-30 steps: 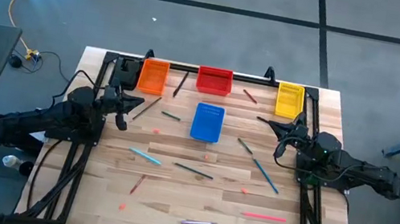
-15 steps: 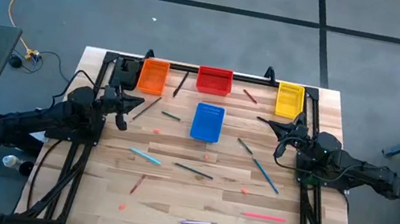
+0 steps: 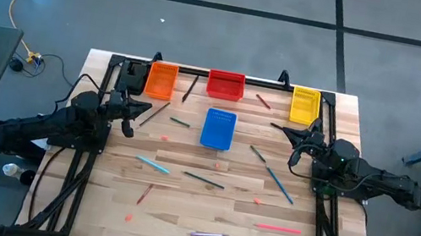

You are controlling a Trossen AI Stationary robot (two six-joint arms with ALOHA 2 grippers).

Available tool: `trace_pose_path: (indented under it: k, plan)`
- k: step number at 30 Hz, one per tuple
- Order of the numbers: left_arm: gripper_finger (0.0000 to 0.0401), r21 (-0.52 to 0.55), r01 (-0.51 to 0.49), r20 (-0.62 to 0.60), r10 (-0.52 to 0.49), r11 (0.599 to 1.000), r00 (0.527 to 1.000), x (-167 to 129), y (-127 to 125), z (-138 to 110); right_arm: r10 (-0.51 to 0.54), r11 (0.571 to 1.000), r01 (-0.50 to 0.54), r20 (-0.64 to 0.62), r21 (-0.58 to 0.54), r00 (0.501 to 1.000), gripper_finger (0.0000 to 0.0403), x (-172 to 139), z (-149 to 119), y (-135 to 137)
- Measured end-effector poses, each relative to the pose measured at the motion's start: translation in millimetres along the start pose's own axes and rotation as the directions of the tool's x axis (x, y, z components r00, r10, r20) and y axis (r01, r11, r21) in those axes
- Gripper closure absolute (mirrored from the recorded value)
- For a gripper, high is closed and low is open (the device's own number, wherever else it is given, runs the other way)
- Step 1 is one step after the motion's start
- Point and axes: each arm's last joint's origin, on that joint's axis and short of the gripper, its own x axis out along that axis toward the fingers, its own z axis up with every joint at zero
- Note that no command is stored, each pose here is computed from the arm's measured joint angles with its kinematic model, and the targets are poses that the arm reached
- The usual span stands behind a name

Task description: Sort crayons/erasers/pens/pencils in bins

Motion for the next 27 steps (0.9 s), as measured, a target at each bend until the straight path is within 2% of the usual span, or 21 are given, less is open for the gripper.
trace_pose_path:
  k: [22, 27]
  plan:
    - [0.0401, -0.002, -0.009, 0.042, 0.009, 1.0, 0.999, -0.1, 0.1, 4.1, 0.0, 1.0, 0.0, 0.0, 0.0, 1.0, 0.0401, 0.0, 0.0, 0.0]
    - [0.0401, -0.059, -0.006, 0.05, 0.009, 0.998, 0.999, -0.1, 0.1, 4.9, 0.0, 1.0, 0.0, 0.0, 0.0, 1.0, 0.0401, 0.0, 0.0, 0.0]
